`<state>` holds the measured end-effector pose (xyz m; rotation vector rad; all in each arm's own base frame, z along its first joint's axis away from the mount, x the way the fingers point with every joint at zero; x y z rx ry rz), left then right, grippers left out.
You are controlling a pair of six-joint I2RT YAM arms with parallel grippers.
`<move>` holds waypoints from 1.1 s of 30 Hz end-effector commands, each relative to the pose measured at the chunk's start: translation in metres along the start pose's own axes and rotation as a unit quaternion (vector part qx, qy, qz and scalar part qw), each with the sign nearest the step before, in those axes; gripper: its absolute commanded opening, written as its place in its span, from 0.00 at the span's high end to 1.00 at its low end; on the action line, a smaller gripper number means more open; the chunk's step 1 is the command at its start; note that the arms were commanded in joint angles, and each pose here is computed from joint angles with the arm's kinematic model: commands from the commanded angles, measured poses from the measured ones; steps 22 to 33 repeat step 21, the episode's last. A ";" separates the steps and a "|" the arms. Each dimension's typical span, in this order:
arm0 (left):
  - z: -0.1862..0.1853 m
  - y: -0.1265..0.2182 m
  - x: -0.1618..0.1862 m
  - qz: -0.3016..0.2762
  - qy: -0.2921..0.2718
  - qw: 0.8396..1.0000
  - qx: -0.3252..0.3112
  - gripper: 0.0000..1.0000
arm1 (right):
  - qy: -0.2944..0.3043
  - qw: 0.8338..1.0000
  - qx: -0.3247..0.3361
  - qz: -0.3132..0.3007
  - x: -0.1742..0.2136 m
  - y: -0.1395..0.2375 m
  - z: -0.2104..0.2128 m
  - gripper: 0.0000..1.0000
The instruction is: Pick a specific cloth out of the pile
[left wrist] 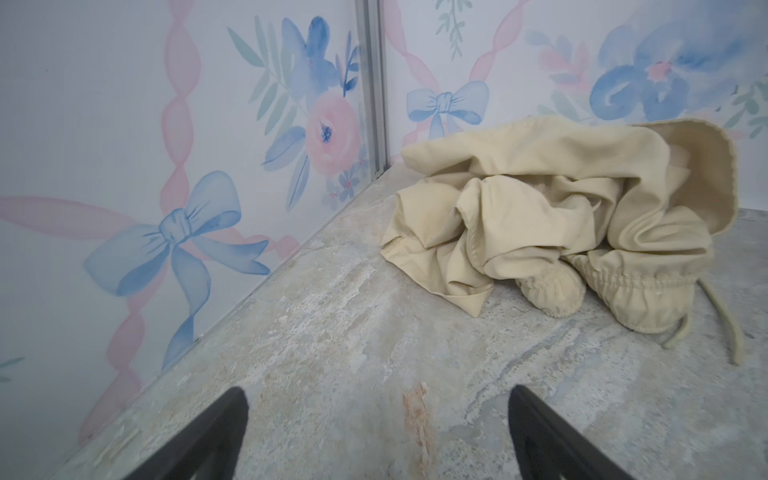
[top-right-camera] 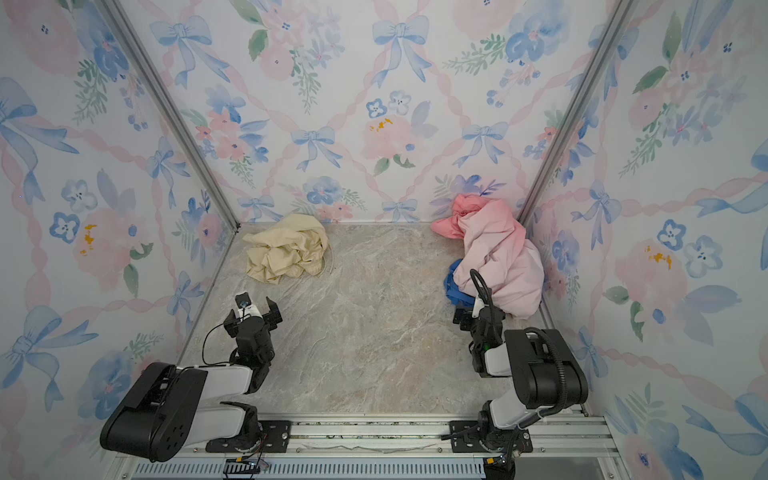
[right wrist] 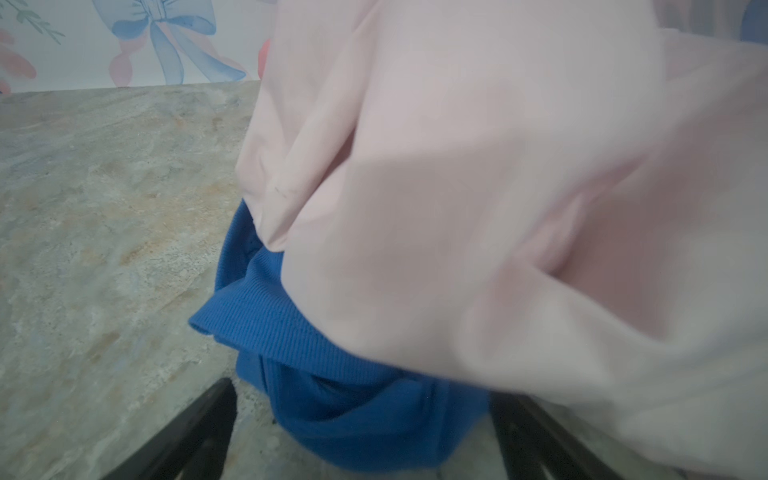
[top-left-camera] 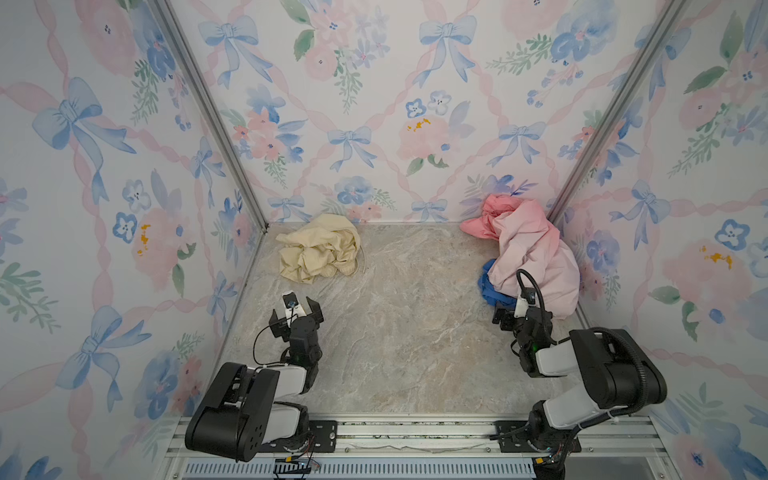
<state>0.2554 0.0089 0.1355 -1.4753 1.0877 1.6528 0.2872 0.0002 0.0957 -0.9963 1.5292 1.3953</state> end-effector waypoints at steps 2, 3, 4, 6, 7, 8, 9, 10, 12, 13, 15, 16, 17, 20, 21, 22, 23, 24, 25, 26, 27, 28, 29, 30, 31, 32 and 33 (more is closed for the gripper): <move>-0.017 -0.016 -0.004 -0.041 -0.018 0.994 0.096 0.02 | 0.041 0.998 -0.001 -0.037 -0.035 -0.017 0.014 0.03; -0.023 -0.021 0.004 -0.025 -0.026 0.992 0.125 0.02 | 0.051 0.999 -0.003 -0.016 -0.037 -0.019 0.018 0.03; -0.031 -0.025 0.004 -0.025 -0.045 0.989 0.138 0.02 | 0.040 0.999 -0.003 -0.014 -0.038 -0.020 0.014 0.03; -0.025 -0.027 0.006 0.001 -0.031 0.992 0.120 0.02 | 0.030 0.999 0.008 -0.022 -0.038 -0.022 0.011 0.03; -0.023 -0.029 0.006 0.000 -0.025 0.994 0.106 0.02 | 0.031 0.999 0.009 -0.018 -0.038 -0.023 0.010 0.03; -0.025 -0.029 0.006 -0.004 -0.028 0.994 0.108 0.02 | 0.032 0.999 0.009 -0.016 -0.039 -0.022 0.011 0.03; -0.025 -0.028 0.006 -0.004 -0.032 0.994 0.108 0.02 | 0.032 0.999 0.009 -0.016 -0.039 -0.022 0.010 0.03; -0.026 -0.028 0.006 -0.005 -0.032 0.993 0.109 0.02 | 0.032 0.999 0.009 -0.016 -0.039 -0.022 0.011 0.03; -0.026 -0.028 0.006 -0.004 -0.032 0.994 0.109 0.02 | 0.032 0.999 0.010 -0.017 -0.039 -0.022 0.011 0.03; -0.026 -0.027 0.006 -0.006 -0.033 0.994 0.107 0.02 | 0.033 0.999 0.013 -0.018 -0.039 -0.022 0.011 0.03; -0.026 -0.027 0.006 -0.006 -0.034 0.994 0.107 0.02 | 0.037 0.999 0.023 -0.023 -0.039 -0.020 0.012 0.03; -0.026 -0.027 0.006 -0.006 -0.034 0.994 0.107 0.02 | 0.039 0.999 0.028 -0.026 -0.038 -0.019 0.013 0.03; -0.027 -0.028 0.006 -0.006 -0.034 0.994 0.107 0.02 | 0.040 0.998 0.030 -0.027 -0.038 -0.018 0.013 0.03; -0.026 -0.028 0.005 -0.006 -0.032 0.994 0.108 0.02 | 0.040 0.998 0.031 -0.028 -0.038 -0.018 0.013 0.03; -0.026 -0.028 0.006 -0.006 -0.031 0.994 0.107 0.02 | 0.039 0.998 0.031 -0.031 -0.037 -0.017 0.013 0.03; -0.026 -0.028 0.006 -0.006 -0.031 0.994 0.107 0.02 | 0.039 0.998 0.031 -0.031 -0.037 -0.017 0.013 0.03; -0.026 -0.028 0.006 -0.006 -0.031 0.994 0.107 0.02 | 0.039 0.998 0.031 -0.031 -0.037 -0.017 0.013 0.03; -0.026 -0.028 0.006 -0.006 -0.031 0.994 0.107 0.02 | 0.039 0.998 0.031 -0.031 -0.037 -0.017 0.013 0.03; -0.026 -0.028 0.006 -0.006 -0.031 0.994 0.107 0.02 | 0.039 0.998 0.031 -0.031 -0.037 -0.017 0.013 0.03; -0.026 -0.028 0.006 -0.006 -0.031 0.994 0.107 0.02 | 0.039 0.998 0.031 -0.031 -0.037 -0.017 0.013 0.03; -0.026 -0.028 0.006 -0.006 -0.031 0.994 0.107 0.02 | 0.039 0.998 0.031 -0.031 -0.037 -0.017 0.013 0.03; -0.026 -0.028 0.006 -0.006 -0.031 0.994 0.107 0.02 | 0.039 0.998 0.031 -0.031 -0.037 -0.017 0.013 0.03; -0.026 -0.028 0.006 -0.006 -0.031 0.994 0.107 0.02 | 0.039 0.998 0.031 -0.031 -0.037 -0.017 0.013 0.03; -0.026 -0.028 0.006 -0.006 -0.031 0.994 0.107 0.02 | 0.039 0.998 0.031 -0.031 -0.037 -0.017 0.013 0.03; -0.026 -0.028 0.006 -0.006 -0.031 0.994 0.107 0.02 | 0.039 0.998 0.031 -0.031 -0.037 -0.017 0.013 0.03; -0.026 -0.028 0.006 -0.006 -0.031 0.994 0.107 0.02 | 0.039 0.998 0.031 -0.031 -0.037 -0.017 0.013 0.03; -0.026 -0.028 0.006 -0.006 -0.031 0.994 0.107 0.02 | 0.039 0.998 0.031 -0.031 -0.037 -0.017 0.013 0.03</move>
Point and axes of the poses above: each gripper's point midway between its finger pads, its own y axis back along the fingers, its own z axis along the line the jaws close on, x = y × z, the point moved 8 cm from there along y, back along the fingers, and after that the axes turned 3 degrees about y, right-handed, at the moved point
